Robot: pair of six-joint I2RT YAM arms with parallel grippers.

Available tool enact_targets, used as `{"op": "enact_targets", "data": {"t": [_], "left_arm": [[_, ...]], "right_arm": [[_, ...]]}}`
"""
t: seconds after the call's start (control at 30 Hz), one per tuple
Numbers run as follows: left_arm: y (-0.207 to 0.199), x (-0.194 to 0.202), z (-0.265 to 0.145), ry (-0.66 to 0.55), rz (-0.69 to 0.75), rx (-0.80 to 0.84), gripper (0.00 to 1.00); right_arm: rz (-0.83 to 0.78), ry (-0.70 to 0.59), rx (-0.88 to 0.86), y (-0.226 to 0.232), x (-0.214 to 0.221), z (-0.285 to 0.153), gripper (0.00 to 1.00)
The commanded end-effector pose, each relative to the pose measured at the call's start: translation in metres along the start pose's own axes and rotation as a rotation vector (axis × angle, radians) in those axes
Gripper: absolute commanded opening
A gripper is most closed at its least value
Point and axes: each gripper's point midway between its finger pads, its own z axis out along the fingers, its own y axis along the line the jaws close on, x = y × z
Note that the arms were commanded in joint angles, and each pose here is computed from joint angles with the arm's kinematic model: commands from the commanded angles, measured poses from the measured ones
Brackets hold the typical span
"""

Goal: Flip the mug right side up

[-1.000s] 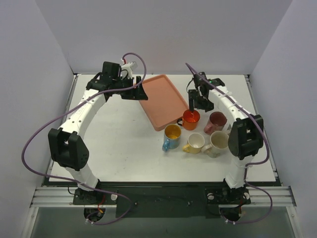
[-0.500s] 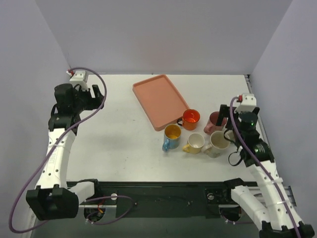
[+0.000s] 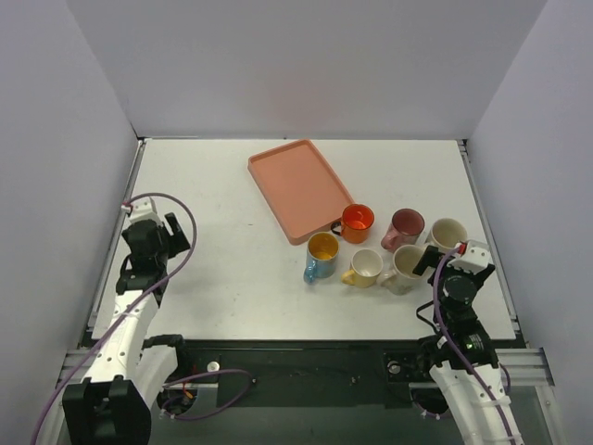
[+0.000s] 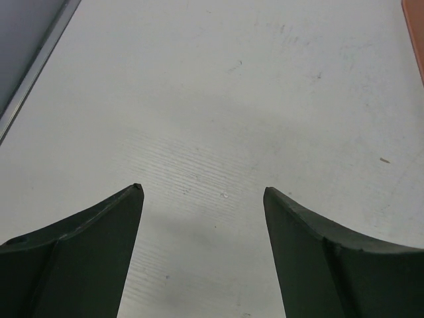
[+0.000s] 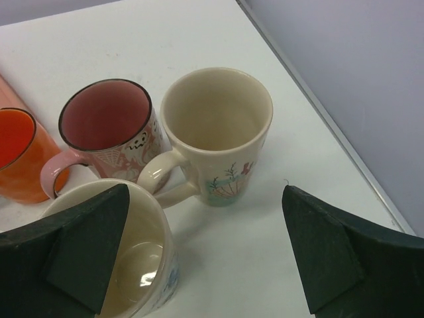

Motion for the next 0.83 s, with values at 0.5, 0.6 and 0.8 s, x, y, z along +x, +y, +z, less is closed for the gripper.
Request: {"op": "enact_targets", "data": {"t": [0.5, 0.6, 0.8], "left_arm": [[0.014, 0.032, 0.011, -0.110, 0.017, -0.047, 0.80], [0.015, 0.036, 0.012, -0.095, 0.015, -0.049, 0.80], [0.011, 0.038, 0.012, -0.072, 0.033, -0.029, 0.80]], "right_arm": [[0.078, 0.048, 0.056, -0.003, 0.029, 0.009, 0.92], [0.081, 0.044, 0.062, -0.003, 0.030, 0.010, 0.92], [0.096, 0.035, 0.075, -0.003, 0.030, 0.012, 0.92]]}}
